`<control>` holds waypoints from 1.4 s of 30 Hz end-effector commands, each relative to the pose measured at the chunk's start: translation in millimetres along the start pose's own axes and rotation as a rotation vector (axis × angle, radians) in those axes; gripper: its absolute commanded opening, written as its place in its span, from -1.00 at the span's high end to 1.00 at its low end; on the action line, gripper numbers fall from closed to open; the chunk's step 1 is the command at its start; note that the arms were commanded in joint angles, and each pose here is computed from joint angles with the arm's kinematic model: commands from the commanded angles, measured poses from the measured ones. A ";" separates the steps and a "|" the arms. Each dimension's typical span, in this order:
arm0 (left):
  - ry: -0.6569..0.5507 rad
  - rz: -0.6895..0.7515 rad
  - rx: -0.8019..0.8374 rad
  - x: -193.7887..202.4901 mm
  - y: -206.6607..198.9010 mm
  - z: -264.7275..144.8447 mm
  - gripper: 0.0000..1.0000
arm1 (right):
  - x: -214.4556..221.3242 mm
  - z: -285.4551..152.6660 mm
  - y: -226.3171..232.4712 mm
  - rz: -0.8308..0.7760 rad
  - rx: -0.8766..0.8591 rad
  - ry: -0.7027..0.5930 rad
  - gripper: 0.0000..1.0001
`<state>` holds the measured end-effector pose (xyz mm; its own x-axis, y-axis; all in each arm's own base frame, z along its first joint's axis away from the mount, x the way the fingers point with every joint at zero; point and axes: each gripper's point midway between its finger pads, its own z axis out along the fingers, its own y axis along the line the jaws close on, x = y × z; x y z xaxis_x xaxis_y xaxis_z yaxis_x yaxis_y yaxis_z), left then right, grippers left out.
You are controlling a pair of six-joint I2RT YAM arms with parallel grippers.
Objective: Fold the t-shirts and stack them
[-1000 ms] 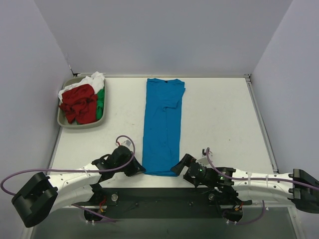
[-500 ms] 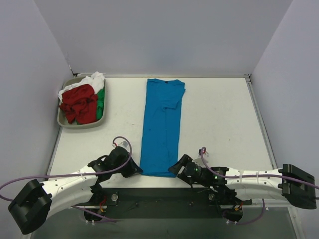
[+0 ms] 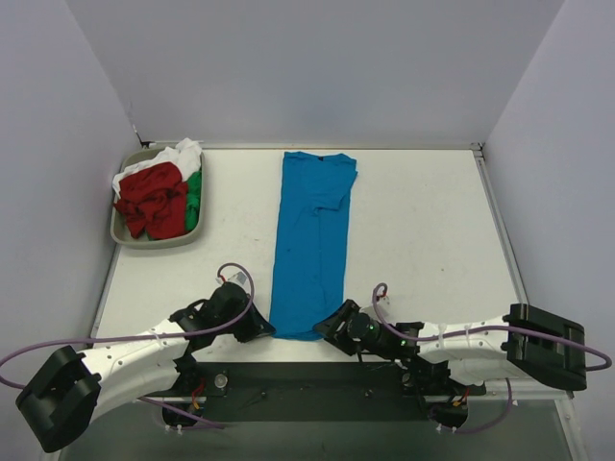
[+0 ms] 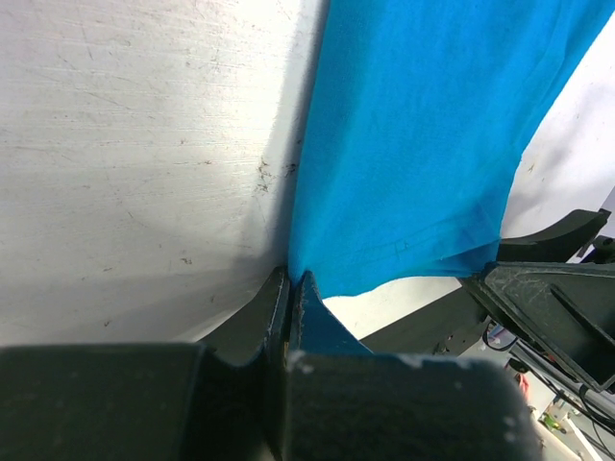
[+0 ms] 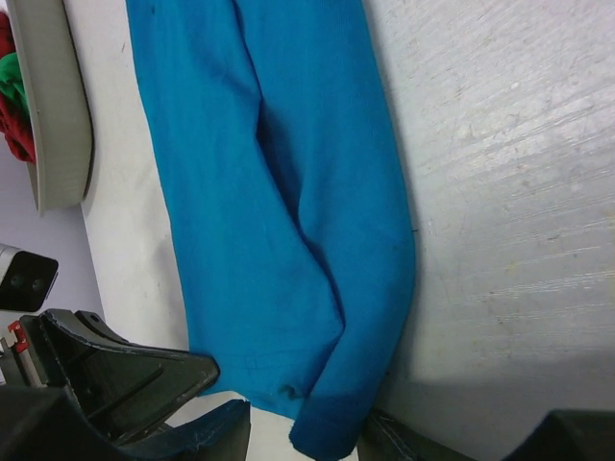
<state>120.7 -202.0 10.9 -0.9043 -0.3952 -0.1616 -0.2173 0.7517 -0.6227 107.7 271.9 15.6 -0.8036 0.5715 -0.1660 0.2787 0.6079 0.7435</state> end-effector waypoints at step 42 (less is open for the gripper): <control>0.039 0.028 -0.271 17.5 82.7 -9.9 0.92 | -3.6 3.0 -145.6 -0.176 0.452 0.000 -0.08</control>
<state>118.7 -194.7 11.1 -0.8997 -0.4042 -0.1648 -0.2205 0.7468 -0.6275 119.0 317.3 16.5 -0.7973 0.5944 -0.1046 0.2785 0.5162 0.8099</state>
